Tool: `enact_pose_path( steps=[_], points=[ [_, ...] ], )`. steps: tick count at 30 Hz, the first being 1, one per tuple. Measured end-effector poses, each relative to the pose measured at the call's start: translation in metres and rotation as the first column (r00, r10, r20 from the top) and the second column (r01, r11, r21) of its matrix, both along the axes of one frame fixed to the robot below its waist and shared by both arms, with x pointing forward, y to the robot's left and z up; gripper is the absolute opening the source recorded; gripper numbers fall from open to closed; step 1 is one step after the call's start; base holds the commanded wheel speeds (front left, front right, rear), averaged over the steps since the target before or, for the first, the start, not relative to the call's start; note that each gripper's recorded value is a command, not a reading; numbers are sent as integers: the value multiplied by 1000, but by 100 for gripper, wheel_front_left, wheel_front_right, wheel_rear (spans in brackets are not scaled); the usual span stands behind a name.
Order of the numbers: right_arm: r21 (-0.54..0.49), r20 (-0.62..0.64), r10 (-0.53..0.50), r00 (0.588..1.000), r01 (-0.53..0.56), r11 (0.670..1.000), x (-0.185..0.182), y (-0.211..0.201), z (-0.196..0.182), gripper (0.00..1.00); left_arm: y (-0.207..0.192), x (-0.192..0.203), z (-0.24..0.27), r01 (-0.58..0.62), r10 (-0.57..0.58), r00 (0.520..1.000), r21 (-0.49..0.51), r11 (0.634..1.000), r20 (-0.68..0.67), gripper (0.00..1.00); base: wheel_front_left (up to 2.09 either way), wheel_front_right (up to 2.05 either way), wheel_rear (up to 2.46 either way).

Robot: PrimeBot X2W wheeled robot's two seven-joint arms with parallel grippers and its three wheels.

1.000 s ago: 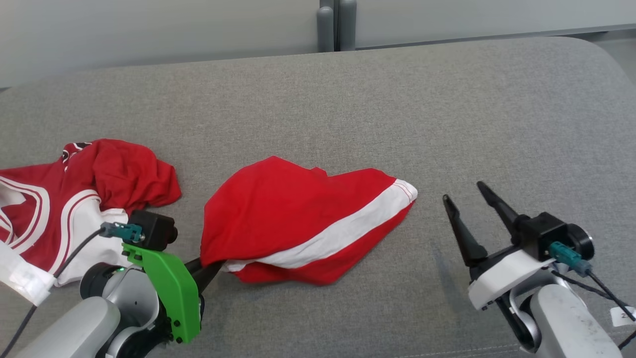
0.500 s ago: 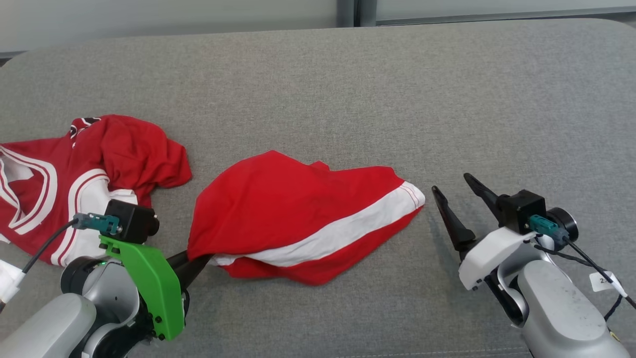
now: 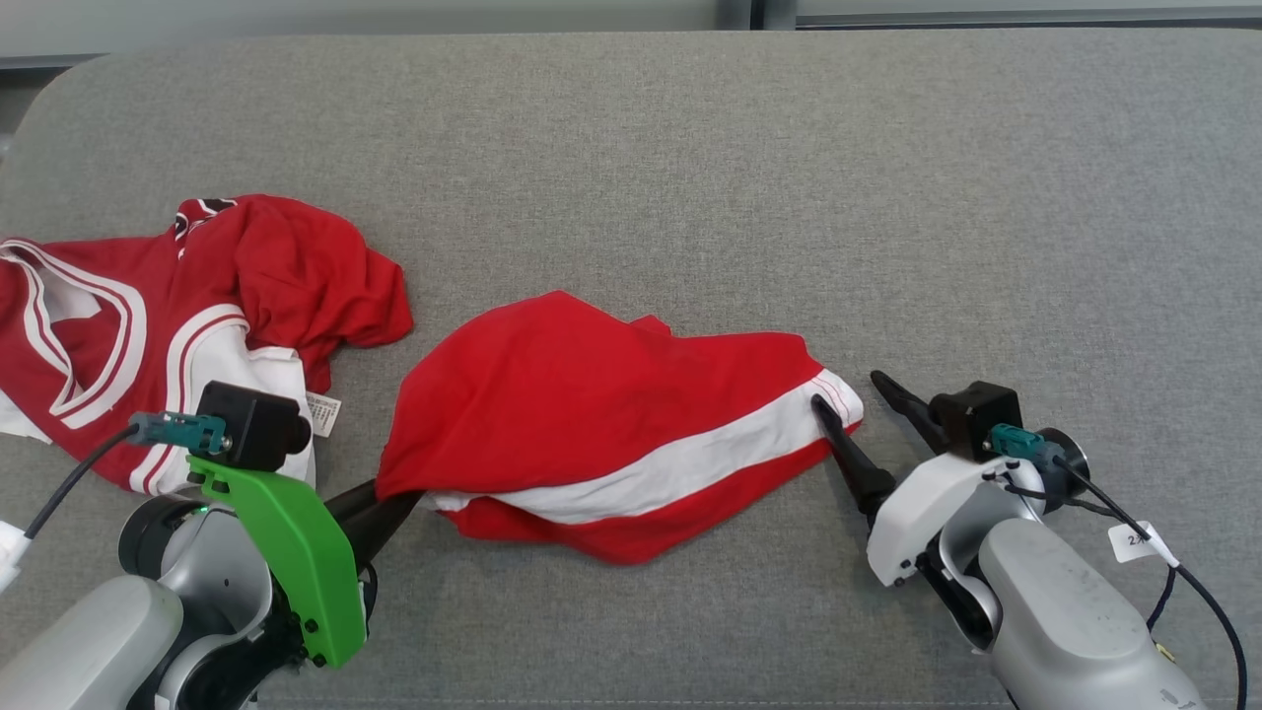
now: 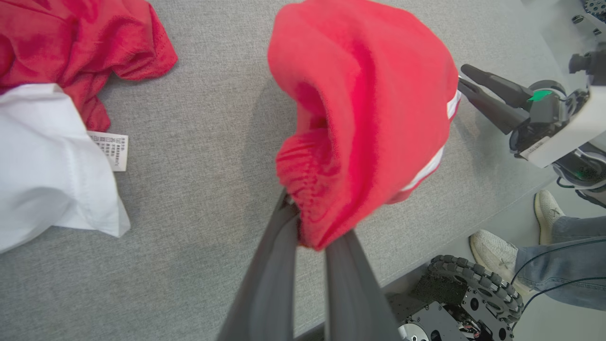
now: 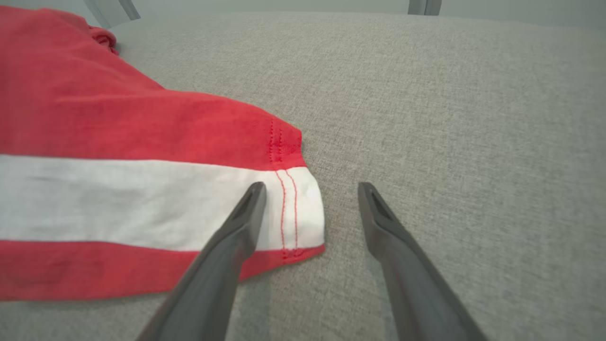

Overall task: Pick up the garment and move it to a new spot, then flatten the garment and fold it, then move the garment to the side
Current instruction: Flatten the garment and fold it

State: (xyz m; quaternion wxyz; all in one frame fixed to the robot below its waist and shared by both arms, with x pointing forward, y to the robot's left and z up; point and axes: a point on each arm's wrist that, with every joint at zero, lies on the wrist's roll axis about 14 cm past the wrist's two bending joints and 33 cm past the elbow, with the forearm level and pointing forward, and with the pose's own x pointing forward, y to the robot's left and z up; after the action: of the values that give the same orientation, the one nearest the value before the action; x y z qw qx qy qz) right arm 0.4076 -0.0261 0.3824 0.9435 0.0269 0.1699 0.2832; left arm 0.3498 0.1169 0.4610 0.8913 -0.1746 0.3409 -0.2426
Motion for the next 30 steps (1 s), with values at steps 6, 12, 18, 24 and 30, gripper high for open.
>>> enact_pose_path(
  steps=[6, 12, 18, 24, 30],
  points=[
    [-9, -20, 25, 1000, -25, 1000, -3, 7, -5, 94, 0, -4, -2, -6, 6, 1000, -5, 1000, -11, 0, 0, 0, 0],
    [-8, -40, 24, 999, -24, 1000, -3, 7, -9, 50, 0, -4, 0, -8, 8, 1000, -8, 1000, -6, 0, 0, 0, 0],
    [-6, -45, 18, 999, -19, 1000, -1, 6, -10, 49, 1, -4, 2, -11, 11, 1000, -11, 1000, 1, 0, 0, 0, 0],
    [-9, -59, 12, 998, -12, 1000, 0, 4, -14, 33, 1, -5, 3, -10, 10, 1000, -13, 1000, 1, 0, 0, 0, 0],
    [-5, -67, 15, 998, -15, 1000, -1, 5, -15, 0, 2, -4, 4, -12, 12, 1000, -11, 1000, 5, 0, 0, 0, 0]
  ],
)
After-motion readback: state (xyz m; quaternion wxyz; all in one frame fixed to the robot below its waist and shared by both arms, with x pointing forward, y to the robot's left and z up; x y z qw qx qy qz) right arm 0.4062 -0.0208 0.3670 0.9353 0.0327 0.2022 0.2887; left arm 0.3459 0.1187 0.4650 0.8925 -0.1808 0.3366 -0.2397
